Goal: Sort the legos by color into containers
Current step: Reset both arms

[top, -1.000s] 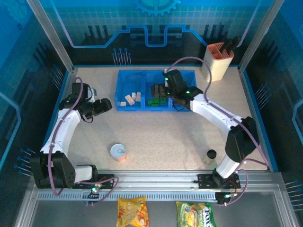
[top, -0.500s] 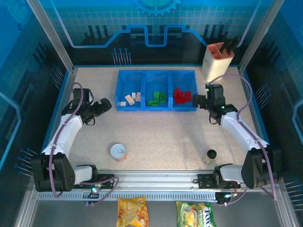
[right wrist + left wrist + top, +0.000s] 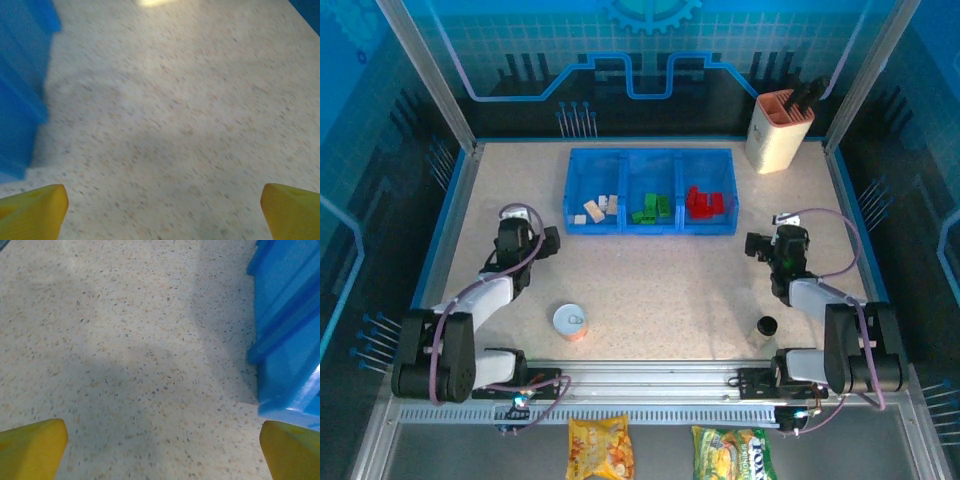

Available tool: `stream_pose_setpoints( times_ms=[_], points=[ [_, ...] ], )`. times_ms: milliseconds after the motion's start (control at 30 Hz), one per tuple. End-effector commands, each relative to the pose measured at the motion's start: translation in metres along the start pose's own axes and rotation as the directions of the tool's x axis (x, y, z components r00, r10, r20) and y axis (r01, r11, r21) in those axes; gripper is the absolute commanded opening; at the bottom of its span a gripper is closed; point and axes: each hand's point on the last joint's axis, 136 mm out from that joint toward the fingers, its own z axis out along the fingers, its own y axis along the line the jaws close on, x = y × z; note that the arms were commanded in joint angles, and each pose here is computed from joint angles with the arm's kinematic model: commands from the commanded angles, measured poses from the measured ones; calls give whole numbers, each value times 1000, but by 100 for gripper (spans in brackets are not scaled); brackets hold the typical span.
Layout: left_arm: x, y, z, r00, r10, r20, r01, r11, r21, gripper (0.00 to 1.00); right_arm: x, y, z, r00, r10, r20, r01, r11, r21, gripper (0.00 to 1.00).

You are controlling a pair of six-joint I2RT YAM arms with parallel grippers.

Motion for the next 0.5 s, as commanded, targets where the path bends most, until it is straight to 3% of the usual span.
stream_pose_setpoints(
  times_ms=[0,200,300,467],
  points=[
    [-38,-12,5,970,85,226,-96,995,40,99,-48,23,-1,972,-5,237,34,993,-117,100],
    [-37,-29,5,955,29,295,-89,977,192,99,-42,38,8,965,-59,254,96,986,-135,100],
    [-28,-31,11,953,29,302,-98,971,218,99,-36,46,13,955,-82,286,131,979,-158,100],
    [-21,-38,22,962,52,269,-123,959,256,99,-34,54,20,963,-129,237,167,975,-145,100]
  ],
)
